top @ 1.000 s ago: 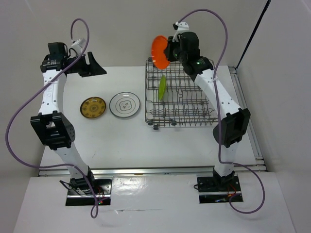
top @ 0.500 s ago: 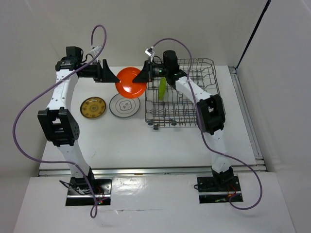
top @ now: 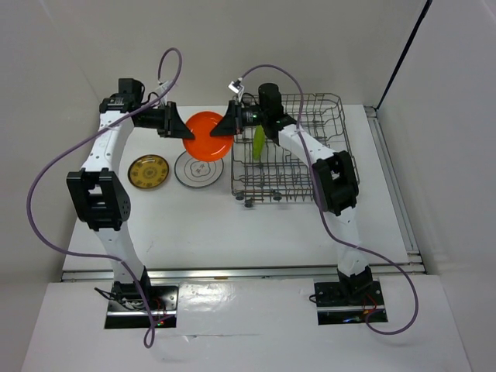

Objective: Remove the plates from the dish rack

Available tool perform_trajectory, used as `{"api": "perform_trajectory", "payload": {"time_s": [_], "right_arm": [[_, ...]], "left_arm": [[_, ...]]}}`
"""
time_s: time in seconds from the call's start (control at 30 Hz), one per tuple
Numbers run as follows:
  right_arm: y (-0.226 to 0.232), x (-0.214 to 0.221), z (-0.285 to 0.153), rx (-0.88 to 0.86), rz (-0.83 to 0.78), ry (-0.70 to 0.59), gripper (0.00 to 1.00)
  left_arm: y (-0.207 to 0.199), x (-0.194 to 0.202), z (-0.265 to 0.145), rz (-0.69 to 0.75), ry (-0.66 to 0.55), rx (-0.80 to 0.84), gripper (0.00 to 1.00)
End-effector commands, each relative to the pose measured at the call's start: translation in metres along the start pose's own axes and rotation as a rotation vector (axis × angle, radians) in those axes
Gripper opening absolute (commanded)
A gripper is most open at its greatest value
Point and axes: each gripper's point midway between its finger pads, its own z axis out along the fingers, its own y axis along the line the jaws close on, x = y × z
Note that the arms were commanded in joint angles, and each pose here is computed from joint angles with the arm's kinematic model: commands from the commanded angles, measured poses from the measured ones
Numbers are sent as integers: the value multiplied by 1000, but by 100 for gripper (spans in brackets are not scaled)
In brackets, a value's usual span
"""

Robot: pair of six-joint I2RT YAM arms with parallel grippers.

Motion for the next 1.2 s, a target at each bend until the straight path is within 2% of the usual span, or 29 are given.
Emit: {"api": "perform_trajectory", "payload": {"time_s": [0.0, 0.03, 0.07, 0.13, 0.17, 0.27, 0.3, 0.4, 0.43, 0.53, 0.67, 0.87, 0.93, 0.97, 1.07, 1.17], "right_arm": [[38, -28, -7, -21, -124, -17, 31], [38, -35, -7, 3, -162, -30, 53], [29, -44, -15, 88, -133, -56, 59], [28, -65, -26, 192, -201, -105, 68], [9, -73, -34, 335, -175, -149, 70], [-8, -91, -63, 563, -201, -221, 71], [-24, -92, -78, 693, -182, -242, 71], [-43, -88, -102, 864, -171, -243, 71], [-38, -90, -105, 873, -182, -244, 71], [-33, -88, -107, 868, -206, -230, 71], [-30, -81, -110, 871, -199, -222, 71], [-31, -78, -120, 920, -211, -222, 71], [-34, -76, -123, 942, -204, -220, 72], [-34, -76, -123, 943, -204, -220, 72], [-32, -79, -124, 950, -206, -226, 72], [-26, -83, -128, 959, -231, -226, 72]], "left_arm": [[11, -5, -15, -30, -51, 60, 0], [17, -8, -23, -78, -75, 45, 0], [26, -10, -31, -109, -97, 29, 0], [64, -11, -59, -196, -157, -69, 0], [79, -10, -68, -219, -170, -104, 0], [121, 0, -102, -331, -225, -233, 0], [142, 11, -111, -382, -231, -270, 0], [178, 32, -119, -466, -200, -415, 0], [195, 44, -122, -502, -183, -467, 0], [216, 66, -115, -564, -150, -485, 0], [241, 82, -110, -593, -121, -533, 0], [254, 106, -114, -632, -63, -626, 3], [252, 106, -114, -622, -61, -627, 8], [252, 110, -113, -621, -51, -624, 14], [251, 112, -114, -623, -47, -634, 15], [251, 119, -115, -639, -29, -650, 29]]}}
